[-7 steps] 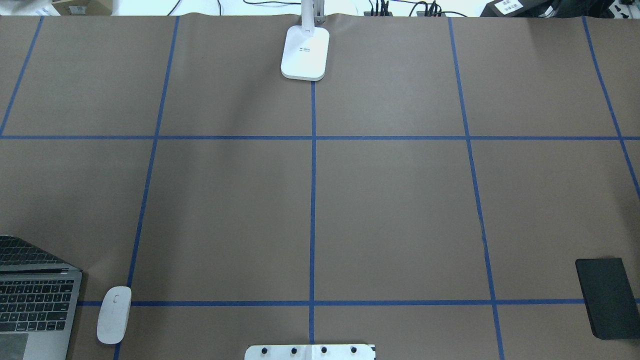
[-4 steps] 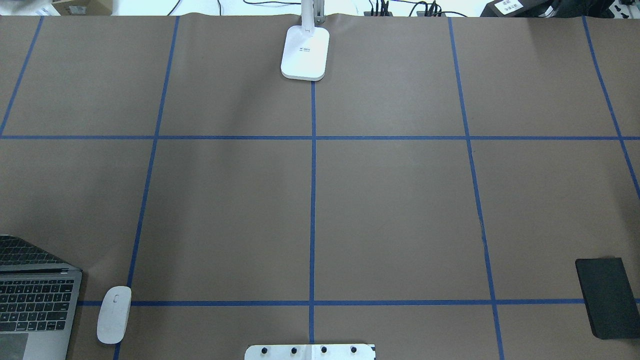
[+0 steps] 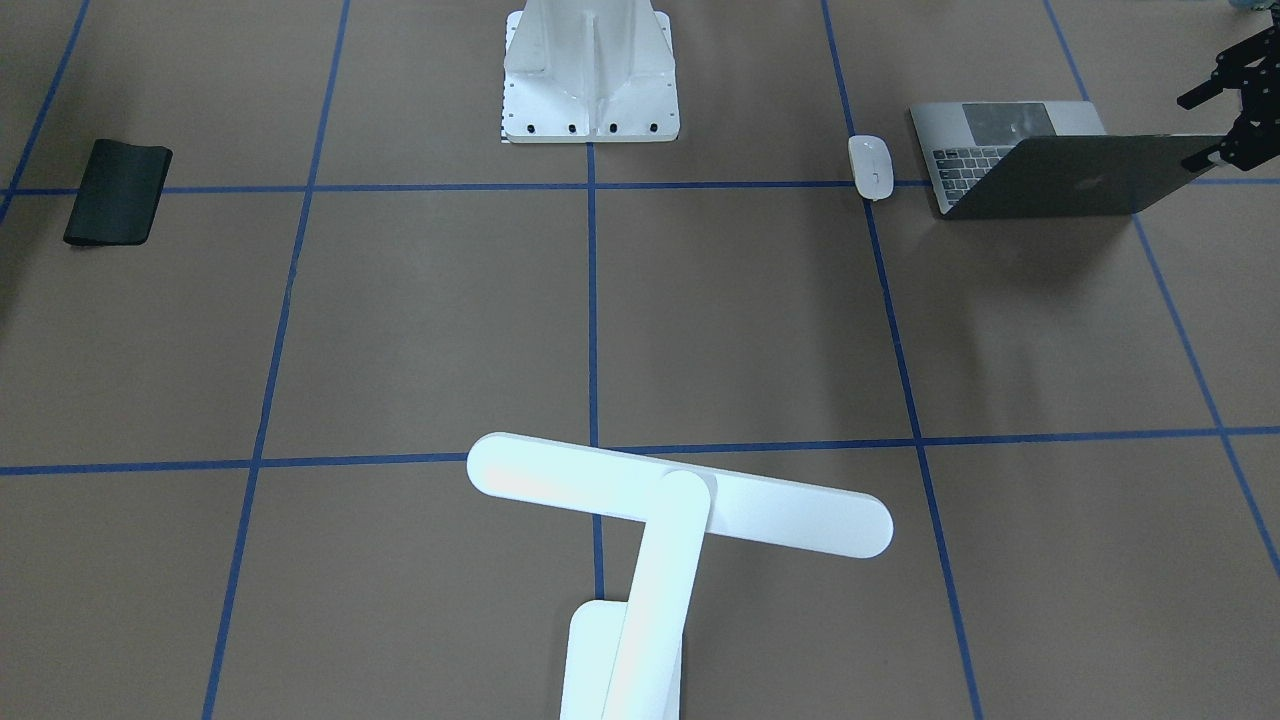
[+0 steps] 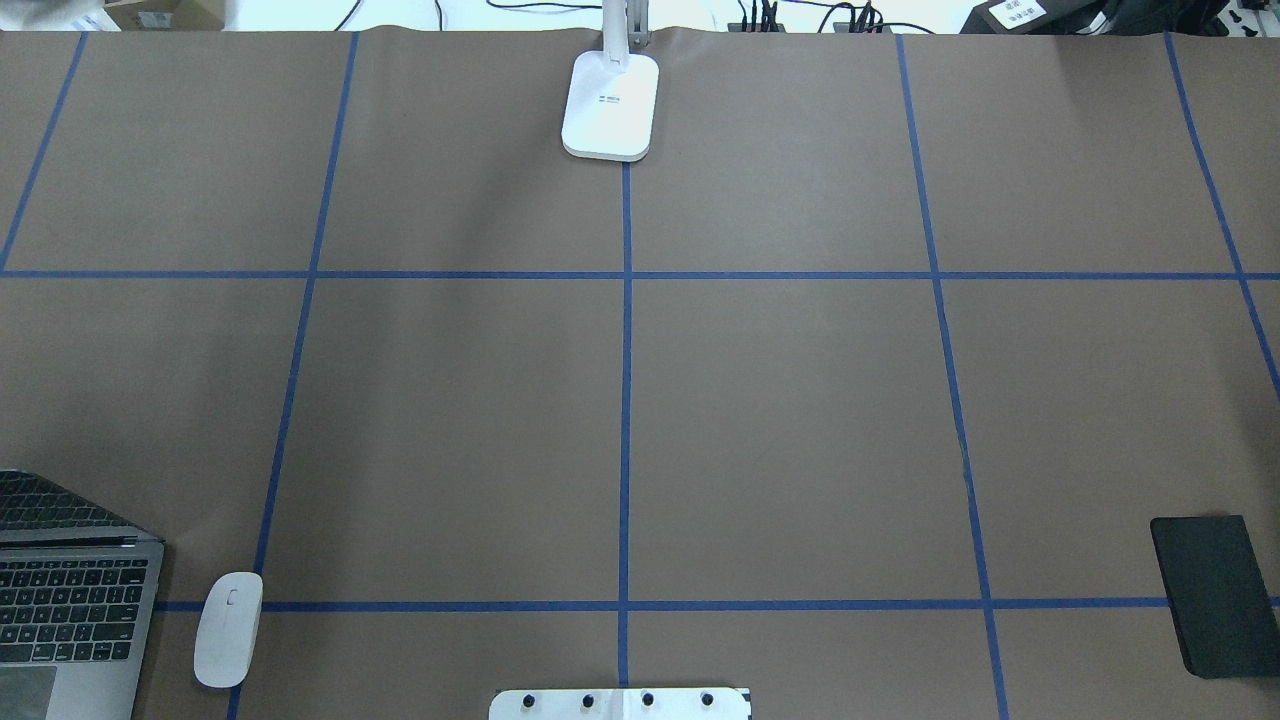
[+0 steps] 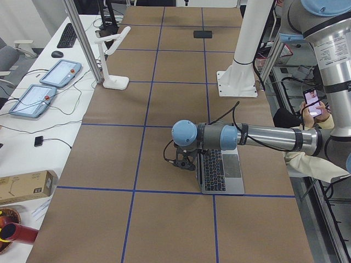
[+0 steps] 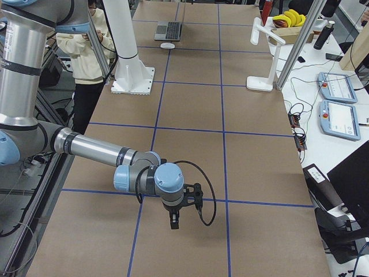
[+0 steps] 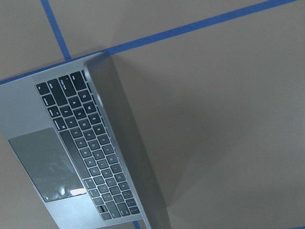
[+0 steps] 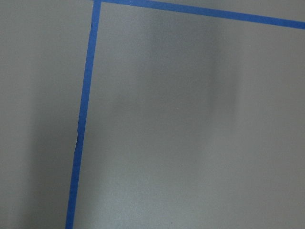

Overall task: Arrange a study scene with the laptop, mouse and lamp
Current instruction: 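Lower the left gripper onto the silver laptop's edge and grasp it, then slide the silver laptop with the left gripper toward the white lamp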

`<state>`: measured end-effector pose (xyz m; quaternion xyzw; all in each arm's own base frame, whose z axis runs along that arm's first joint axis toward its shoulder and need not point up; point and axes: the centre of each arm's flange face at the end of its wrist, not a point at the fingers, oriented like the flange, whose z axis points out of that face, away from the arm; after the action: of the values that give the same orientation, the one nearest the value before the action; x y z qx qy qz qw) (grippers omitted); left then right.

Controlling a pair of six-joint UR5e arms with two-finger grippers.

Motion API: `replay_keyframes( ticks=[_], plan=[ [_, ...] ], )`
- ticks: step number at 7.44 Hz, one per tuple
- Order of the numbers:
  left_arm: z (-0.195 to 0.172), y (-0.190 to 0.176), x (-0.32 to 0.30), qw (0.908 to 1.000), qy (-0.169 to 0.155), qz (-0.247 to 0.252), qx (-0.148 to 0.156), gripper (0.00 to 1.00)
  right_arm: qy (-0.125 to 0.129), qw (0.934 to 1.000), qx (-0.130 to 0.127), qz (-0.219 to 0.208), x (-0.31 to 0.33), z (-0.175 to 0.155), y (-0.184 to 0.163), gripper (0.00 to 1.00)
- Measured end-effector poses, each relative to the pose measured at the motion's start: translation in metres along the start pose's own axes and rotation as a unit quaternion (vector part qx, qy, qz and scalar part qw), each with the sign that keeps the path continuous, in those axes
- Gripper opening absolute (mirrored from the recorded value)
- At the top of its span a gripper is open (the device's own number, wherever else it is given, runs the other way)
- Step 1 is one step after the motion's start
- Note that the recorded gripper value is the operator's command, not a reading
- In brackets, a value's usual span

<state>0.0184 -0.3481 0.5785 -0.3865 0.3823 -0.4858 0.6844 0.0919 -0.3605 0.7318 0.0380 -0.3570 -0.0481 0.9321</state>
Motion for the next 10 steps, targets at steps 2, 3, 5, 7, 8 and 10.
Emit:
replay_keyframes(
  ticks=[2,3,5,7,8,10],
  plan=[
    [0.021,0.006,0.004,0.9996,-0.029,0.006,-0.005,1.0,-0.001,1.0,0.002,-0.004,-0.001,-0.001,0.0,1.0],
    [0.033,0.01,0.006,0.9989,-0.044,0.015,-0.006,0.99,0.0,1.0,0.005,-0.008,-0.001,-0.001,0.0,1.0],
    [0.048,0.006,0.005,0.9981,-0.057,0.022,-0.007,0.36,-0.002,0.9999,0.006,-0.011,-0.001,0.0,0.001,1.0],
    [0.053,-0.001,0.004,0.998,-0.06,0.017,-0.009,0.0,-0.003,0.9998,0.012,-0.015,-0.001,0.001,0.005,1.0],
    [0.054,-0.002,0.006,0.9981,-0.06,0.009,-0.009,0.0,-0.005,0.9998,0.014,-0.015,-0.001,0.002,0.006,1.0],
    [0.053,0.001,0.01,0.9983,-0.057,0.003,-0.01,0.0,-0.007,0.9997,0.015,-0.017,-0.001,0.002,0.007,1.0]
  ],
)
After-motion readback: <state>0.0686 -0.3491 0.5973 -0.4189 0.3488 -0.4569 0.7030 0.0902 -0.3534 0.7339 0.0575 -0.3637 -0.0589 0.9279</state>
